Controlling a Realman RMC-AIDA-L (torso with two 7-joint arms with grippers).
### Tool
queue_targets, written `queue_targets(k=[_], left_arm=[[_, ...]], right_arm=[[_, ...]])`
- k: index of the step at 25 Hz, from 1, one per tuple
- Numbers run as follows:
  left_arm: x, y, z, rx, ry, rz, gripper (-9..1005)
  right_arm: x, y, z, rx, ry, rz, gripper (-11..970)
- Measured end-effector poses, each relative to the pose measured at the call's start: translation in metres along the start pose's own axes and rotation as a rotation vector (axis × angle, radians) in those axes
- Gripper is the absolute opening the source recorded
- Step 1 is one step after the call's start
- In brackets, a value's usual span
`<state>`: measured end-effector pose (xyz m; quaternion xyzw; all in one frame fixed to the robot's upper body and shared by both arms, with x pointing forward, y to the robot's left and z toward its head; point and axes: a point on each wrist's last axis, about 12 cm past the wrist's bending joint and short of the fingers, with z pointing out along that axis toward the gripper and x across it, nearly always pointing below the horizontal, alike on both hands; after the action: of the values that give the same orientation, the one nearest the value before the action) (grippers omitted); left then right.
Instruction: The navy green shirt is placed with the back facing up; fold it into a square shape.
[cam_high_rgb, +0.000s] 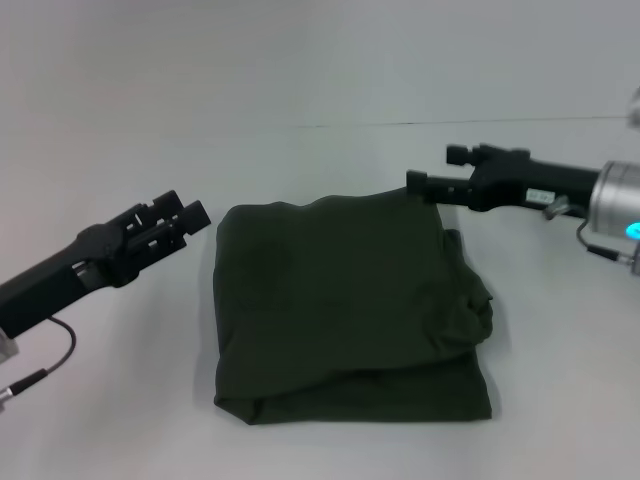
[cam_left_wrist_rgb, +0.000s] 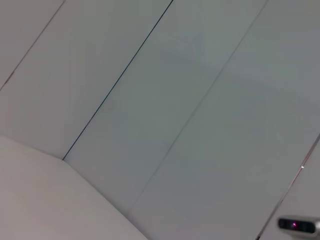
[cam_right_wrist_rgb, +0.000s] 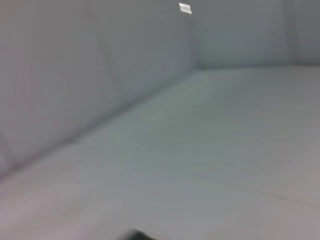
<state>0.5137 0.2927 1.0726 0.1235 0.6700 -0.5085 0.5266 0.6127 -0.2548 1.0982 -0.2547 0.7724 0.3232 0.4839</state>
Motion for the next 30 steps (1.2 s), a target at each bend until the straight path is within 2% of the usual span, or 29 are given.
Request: queue_targets(k=[2, 5, 8, 12, 21, 30], left_arm=[[-0.003, 0.001, 0.000, 0.004, 0.004, 0.008, 791], [-0.009, 0.003, -0.003, 0.002, 0.010, 0.020, 791], [-0.015, 0.005, -0.006, -0.003, 0.010, 0.032, 791], [-0.021, 0.006, -0.010, -0.007, 0.002, 0.044, 791], [-0.026, 0.008, -0.012, -0.014, -0.012, 0.042, 792], [-0.031, 0.010, -0.015, -0.024, -0.036, 0.037, 791]], right_arm=[[-0.013, 0.005, -0.008, -0.092, 0.016, -0.002, 942], [-0.035, 0.010, -0.015, -0.203, 0.123, 0.011, 942], [-0.055, 0.017, -0.012, -0.252, 0.265, 0.004, 942], [-0.070, 0.026, -0.003, -0.239, 0.430, -0.030, 942], [-0.057, 0.047, 0.026, -0.227, 0.722, -0.146, 942], [-0.045, 0.043, 0.016, -0.190, 0.900, -0.147, 942]])
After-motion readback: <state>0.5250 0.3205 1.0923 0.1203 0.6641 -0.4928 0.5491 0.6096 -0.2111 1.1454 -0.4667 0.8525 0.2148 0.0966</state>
